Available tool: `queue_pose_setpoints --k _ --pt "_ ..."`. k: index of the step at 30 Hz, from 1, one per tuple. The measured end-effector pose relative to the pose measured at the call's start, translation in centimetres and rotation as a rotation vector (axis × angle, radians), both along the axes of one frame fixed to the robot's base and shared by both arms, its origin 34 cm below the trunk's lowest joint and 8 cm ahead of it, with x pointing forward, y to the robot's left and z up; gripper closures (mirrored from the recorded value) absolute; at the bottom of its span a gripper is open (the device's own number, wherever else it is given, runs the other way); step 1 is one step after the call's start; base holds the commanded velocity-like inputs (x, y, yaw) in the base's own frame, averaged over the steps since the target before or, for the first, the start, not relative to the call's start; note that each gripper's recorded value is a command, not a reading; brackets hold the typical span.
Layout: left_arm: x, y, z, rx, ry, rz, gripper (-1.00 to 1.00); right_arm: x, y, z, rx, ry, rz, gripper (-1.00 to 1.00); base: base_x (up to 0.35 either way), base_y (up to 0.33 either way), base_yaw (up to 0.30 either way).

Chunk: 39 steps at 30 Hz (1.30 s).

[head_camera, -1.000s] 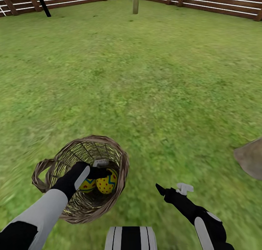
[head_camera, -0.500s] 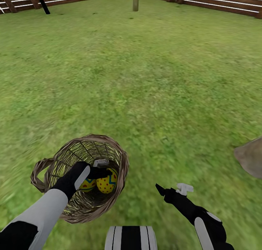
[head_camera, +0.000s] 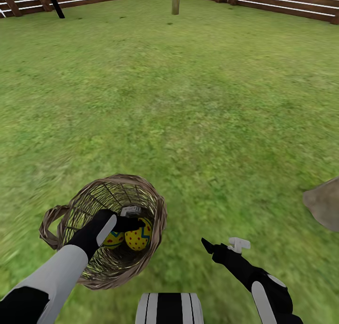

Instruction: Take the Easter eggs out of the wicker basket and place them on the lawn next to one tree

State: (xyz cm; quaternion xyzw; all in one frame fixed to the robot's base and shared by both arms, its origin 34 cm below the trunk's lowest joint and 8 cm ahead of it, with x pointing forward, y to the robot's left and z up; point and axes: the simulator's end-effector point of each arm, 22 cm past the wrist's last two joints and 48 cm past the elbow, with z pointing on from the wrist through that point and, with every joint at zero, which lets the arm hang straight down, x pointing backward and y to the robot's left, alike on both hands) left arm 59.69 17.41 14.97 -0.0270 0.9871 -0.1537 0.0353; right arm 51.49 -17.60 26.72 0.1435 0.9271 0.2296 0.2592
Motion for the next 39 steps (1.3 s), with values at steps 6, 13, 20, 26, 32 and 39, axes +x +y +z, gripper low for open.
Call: queue_pose_setpoints --k 6,13,20,26,32,39 --pt "0.23 -0.05 -0.14 0.002 -0.007 -0.006 -1.00 -0.18 0.00 -0.37 0.000 0.008 0.000 -1.00 0.000 0.000 0.000" --pt "0.22 -0.05 -0.15 0.002 -0.007 -0.007 -1.00 -0.18 -0.01 -0.37 0.000 0.008 0.000 -1.00 0.000 0.000 0.000" --pt "0.23 -0.04 -0.13 0.000 -0.007 -0.006 1.00 -0.18 -0.01 -0.37 0.000 0.008 0.000 -1.00 0.000 0.000 0.000" --pt "-0.02 0.48 -0.40 0.020 -0.003 -0.017 1.00 -0.20 0.00 -0.38 0.000 0.008 0.000 -1.00 0.000 0.000 0.000" --pt "-0.02 0.47 -0.40 0.020 -0.003 -0.018 1.00 -0.17 0.00 -0.37 0.000 0.008 0.000 -1.00 0.000 0.000 0.000" --pt "-0.03 0.48 -0.40 0.020 -0.003 -0.018 1.00 -0.20 0.00 -0.38 0.000 0.008 0.000 -1.00 0.000 0.000 0.000"
